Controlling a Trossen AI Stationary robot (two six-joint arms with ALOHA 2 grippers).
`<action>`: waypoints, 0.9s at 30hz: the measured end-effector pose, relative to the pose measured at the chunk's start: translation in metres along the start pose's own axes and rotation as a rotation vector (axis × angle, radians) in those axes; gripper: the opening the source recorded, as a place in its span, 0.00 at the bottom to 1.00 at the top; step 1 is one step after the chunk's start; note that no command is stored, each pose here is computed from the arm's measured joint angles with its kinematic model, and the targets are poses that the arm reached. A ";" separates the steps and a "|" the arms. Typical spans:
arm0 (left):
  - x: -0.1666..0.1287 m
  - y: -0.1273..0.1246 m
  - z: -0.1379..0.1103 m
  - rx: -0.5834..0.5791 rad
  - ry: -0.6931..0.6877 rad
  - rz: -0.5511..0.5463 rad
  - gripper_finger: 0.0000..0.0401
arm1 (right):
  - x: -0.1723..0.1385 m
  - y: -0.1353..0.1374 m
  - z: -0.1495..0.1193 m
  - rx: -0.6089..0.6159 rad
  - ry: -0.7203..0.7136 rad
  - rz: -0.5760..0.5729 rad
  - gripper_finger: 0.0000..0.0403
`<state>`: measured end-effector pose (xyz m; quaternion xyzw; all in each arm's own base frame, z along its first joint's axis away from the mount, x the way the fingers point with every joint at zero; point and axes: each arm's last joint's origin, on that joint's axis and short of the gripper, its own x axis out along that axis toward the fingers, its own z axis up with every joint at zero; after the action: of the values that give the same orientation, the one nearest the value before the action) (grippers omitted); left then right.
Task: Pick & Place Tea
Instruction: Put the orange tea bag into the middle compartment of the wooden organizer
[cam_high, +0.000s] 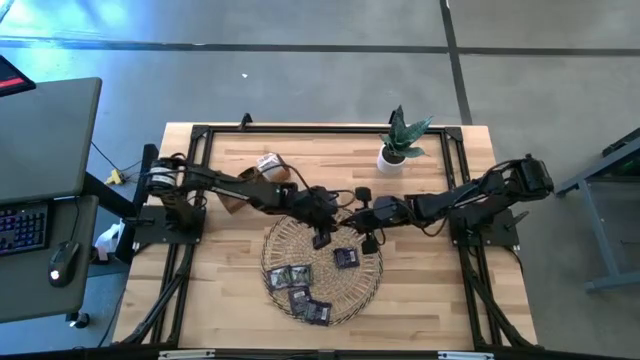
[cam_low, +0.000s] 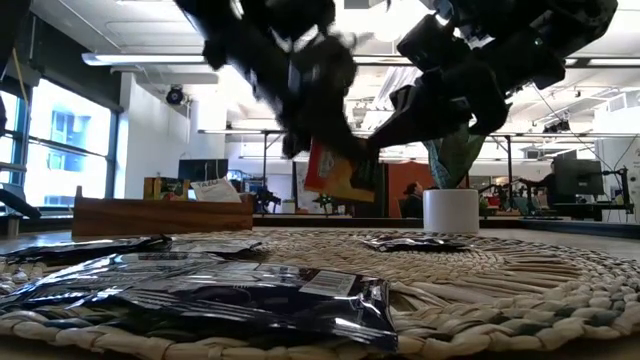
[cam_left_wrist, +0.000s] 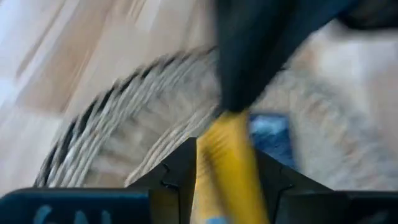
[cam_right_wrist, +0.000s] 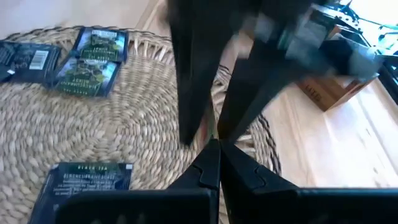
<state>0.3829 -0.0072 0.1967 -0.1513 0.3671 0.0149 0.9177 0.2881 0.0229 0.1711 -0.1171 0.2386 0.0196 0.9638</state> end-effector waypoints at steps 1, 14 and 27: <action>0.001 0.001 -0.004 -0.003 0.023 0.017 0.24 | 0.000 0.000 0.000 0.000 0.001 0.000 0.00; -0.001 0.001 0.000 -0.020 -0.011 0.039 0.04 | 0.000 0.000 0.000 0.002 0.004 -0.006 0.10; -0.072 -0.007 0.008 -0.028 -0.052 0.314 0.01 | -0.014 -0.008 0.011 -0.010 -0.018 -0.184 0.31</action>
<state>0.3372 -0.0058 0.2528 -0.1042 0.3623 0.1671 0.9110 0.2819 0.0180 0.1887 -0.1430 0.2179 -0.0667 0.9631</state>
